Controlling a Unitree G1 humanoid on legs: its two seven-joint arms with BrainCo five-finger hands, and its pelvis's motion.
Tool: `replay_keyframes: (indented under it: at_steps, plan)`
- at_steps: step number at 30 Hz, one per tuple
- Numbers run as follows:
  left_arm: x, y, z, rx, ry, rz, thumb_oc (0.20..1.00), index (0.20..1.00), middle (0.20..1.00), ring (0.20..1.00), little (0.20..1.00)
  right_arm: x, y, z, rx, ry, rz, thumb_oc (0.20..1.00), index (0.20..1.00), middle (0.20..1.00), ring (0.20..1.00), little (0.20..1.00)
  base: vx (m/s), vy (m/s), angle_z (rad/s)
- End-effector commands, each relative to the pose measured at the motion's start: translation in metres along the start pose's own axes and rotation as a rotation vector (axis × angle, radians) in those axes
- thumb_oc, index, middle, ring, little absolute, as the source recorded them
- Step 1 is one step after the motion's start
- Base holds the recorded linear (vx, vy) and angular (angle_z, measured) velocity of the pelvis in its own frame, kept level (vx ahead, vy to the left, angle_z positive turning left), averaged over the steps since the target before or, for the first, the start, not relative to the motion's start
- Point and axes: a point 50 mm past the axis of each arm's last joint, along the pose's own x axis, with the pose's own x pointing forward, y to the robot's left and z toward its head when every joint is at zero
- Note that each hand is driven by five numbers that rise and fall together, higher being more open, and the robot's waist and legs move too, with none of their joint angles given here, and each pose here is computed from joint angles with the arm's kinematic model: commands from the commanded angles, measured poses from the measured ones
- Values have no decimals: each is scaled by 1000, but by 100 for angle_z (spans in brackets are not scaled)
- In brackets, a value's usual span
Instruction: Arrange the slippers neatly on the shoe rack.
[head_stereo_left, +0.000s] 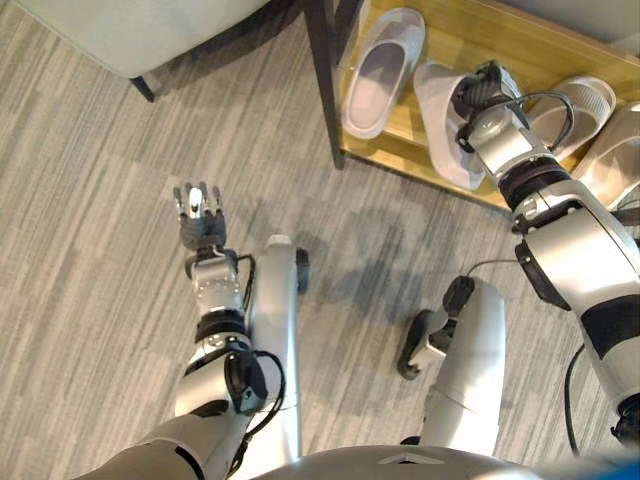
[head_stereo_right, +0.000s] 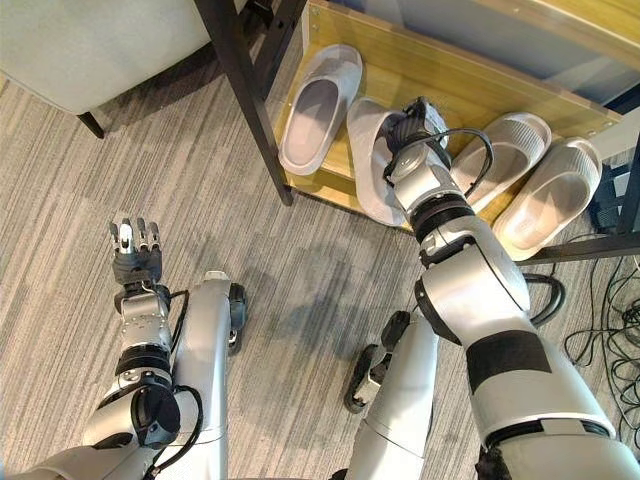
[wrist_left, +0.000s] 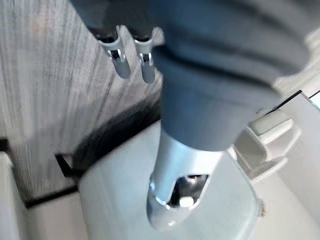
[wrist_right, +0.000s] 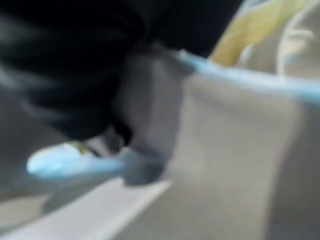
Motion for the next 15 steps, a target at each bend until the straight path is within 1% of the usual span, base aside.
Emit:
replay_keyframes:
  at_steps: [1,3,5,7,14,15]
  plan:
    - [7,-6,28,45,-101,-62,1000,1000,1000,1000,1000,5,-75,58,125,-104,-200,200,200,200,200,200,61,-8,4]
    - [3,1,29,50,-101,-51,1000,1000,1000,1000,1000,5,-84,57,97,-93,-222,200,200,200,200,200,57,22,5]
    - [3,1,28,49,-101,-52,1000,1000,1000,1000,1000,5,-84,57,97,-94,-223,200,200,200,200,200,12,10,2]
    - [4,-4,23,42,-93,-75,1000,1000,1000,1000,1000,7,-98,46,68,-39,-275,200,200,200,200,200,12,36,2]
    - [8,-18,17,65,-64,-140,1000,1000,1000,1000,1000,9,-120,28,122,21,-327,200,200,200,200,200,7,12,4]
    - [9,-21,18,80,-51,-157,1000,1000,1000,1000,1000,9,-125,29,181,13,-337,200,200,200,200,200,0,0,0]
